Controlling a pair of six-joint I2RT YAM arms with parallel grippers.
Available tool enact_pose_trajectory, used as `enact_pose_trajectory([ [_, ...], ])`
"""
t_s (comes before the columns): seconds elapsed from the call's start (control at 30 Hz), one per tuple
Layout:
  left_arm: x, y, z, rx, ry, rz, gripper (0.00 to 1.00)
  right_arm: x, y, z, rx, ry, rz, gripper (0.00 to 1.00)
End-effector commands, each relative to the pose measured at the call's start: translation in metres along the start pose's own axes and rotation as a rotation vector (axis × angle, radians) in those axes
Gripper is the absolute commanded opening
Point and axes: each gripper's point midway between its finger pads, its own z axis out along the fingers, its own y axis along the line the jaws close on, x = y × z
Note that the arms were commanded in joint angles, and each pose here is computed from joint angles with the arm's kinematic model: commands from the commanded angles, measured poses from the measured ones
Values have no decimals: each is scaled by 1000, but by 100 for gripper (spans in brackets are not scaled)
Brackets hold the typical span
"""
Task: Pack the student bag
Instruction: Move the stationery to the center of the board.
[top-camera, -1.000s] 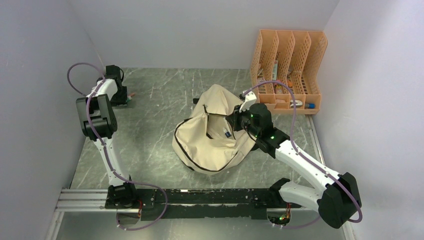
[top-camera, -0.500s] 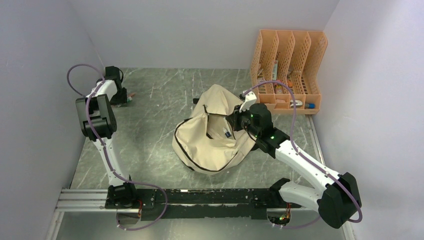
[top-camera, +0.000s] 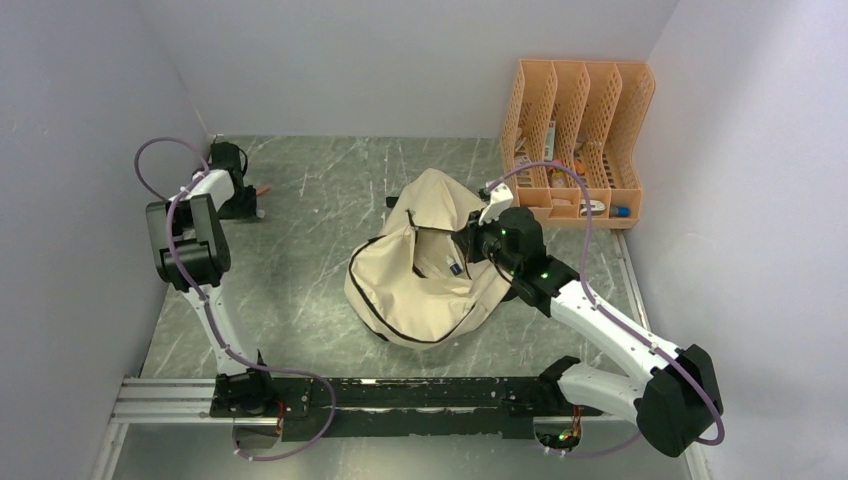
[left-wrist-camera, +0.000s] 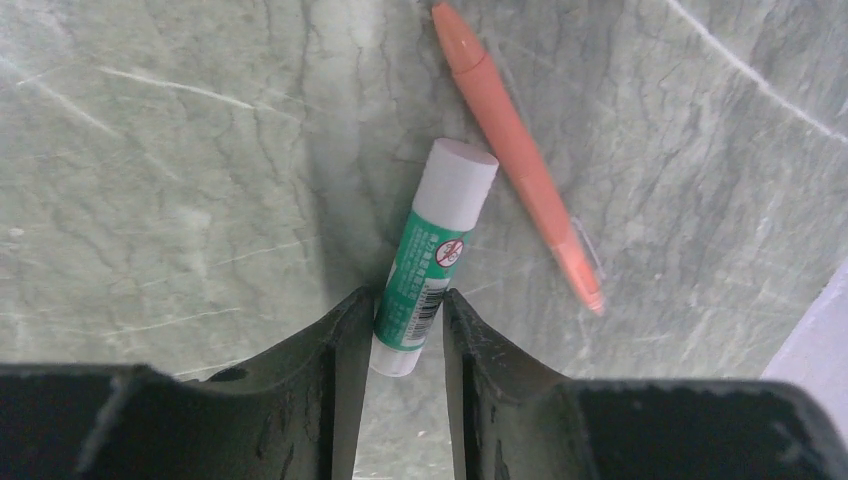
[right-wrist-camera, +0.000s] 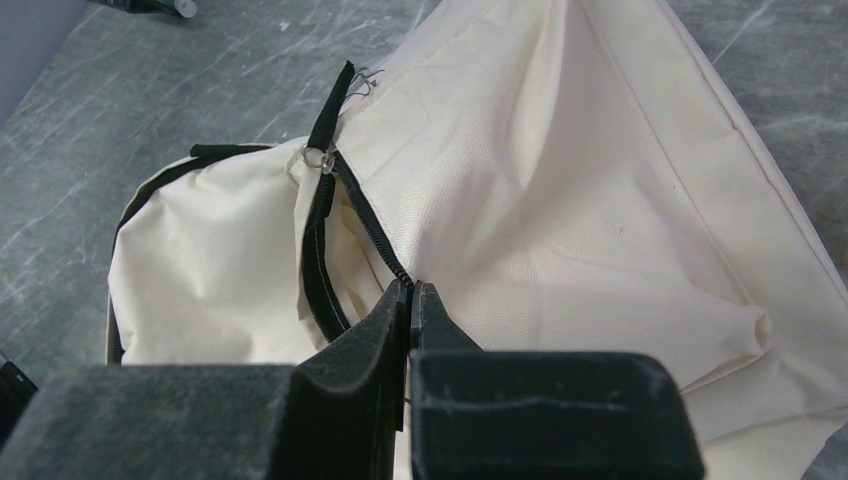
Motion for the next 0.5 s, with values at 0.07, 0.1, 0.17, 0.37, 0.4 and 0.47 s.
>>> enact_pose_trajectory([
  [0.07, 7, 43, -1, -91, 41, 156, 36, -1, -1, -1, 0, -16, 2, 0],
  [0.1, 8, 46, -2, -95, 44, 184, 35, -1, -1, 0, -2, -17, 3, 0],
  [0.17, 13, 52, -4, -103, 48, 249, 35, -1, -1, 0, -3, -16, 3, 0],
  [0.37, 37, 70, -11, -101, 98, 386, 31, 2, 0, 0, -10, -11, 5, 0],
  [0.4, 43, 71, -13, -89, 109, 405, 29, 2, 0, 0, -10, -11, 6, 0],
  [0.47, 58, 72, -18, -55, 127, 457, 24, 2, 0, 0, -11, -12, 4, 0],
])
